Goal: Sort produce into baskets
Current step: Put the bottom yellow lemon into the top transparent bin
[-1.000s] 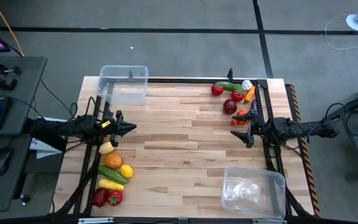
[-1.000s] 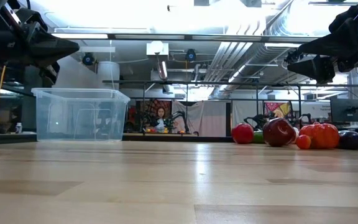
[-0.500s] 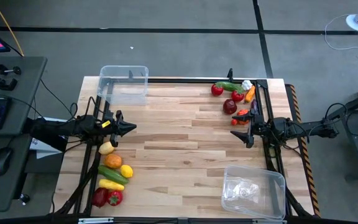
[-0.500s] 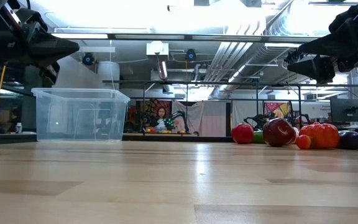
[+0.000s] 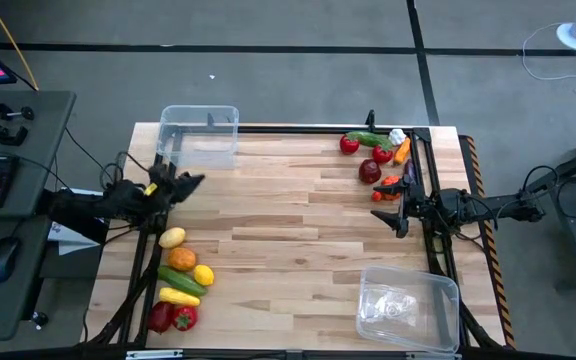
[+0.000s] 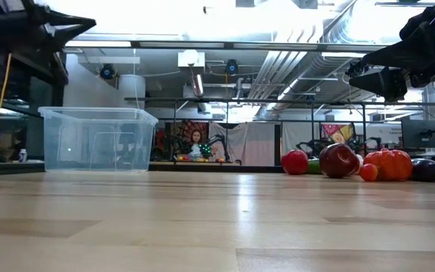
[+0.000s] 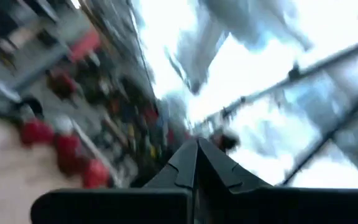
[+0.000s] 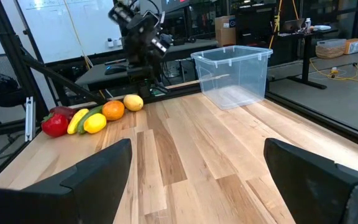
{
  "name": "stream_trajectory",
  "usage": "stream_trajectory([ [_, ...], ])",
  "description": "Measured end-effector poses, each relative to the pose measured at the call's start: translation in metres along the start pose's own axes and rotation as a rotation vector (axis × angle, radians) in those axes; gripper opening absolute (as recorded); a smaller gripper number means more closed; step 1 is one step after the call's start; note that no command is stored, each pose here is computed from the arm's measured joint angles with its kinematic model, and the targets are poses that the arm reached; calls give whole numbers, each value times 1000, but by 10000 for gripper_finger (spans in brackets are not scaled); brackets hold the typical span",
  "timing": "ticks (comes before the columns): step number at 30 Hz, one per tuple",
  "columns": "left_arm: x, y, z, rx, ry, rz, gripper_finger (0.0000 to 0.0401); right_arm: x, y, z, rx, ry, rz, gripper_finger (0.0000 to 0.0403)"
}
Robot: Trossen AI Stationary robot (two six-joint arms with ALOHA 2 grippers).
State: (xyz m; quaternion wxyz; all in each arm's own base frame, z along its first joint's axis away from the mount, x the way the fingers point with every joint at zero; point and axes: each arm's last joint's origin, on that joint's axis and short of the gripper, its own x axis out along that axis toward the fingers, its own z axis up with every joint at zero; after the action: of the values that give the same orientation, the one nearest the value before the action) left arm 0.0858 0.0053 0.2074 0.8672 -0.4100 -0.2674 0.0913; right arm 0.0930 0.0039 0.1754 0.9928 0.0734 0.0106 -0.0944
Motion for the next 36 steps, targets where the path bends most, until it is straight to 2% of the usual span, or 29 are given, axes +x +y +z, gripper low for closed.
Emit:
stream_trajectory([
  [3, -1, 0, 9, -33, -183, 111, 1, 0, 0, 0, 0, 0, 0, 358],
  [6, -1, 3, 11, -88, -285, 218, 1, 0, 0, 0, 0, 0, 0, 358],
  [8, 0, 5, 9, -168, -300, 236, 1, 0, 0, 0, 0, 0, 0, 358],
  [10, 6, 3, 5, -216, -251, 219, 1, 0, 0, 0, 0, 0, 0, 358],
  [13, 23, -10, 3, -233, -128, 181, 1, 0, 0, 0, 0, 0, 0, 358],
  [15, 38, -24, 3, -193, -51, 150, 1, 0, 0, 0, 0, 0, 0, 358],
  [19, 75, -61, 5, -33, 134, 7, 1, 0, 0, 0, 0, 0, 0, 358],
  [23, 106, -97, 7, 121, 389, -170, 11, 0, 0, 0, 0, 0, 0, 358],
  [27, 122, -130, 19, 255, 726, -214, 57, 0, 0, 0, 0, 0, 0, 358],
  [31, 132, -153, 31, 402, 1012, -219, 124, 0, 0, 0, 0, 0, 0, 358],
  [36, 143, -169, 32, 480, 1317, -225, 208, 0, 0, 0, 0, 0, 0, 358],
])
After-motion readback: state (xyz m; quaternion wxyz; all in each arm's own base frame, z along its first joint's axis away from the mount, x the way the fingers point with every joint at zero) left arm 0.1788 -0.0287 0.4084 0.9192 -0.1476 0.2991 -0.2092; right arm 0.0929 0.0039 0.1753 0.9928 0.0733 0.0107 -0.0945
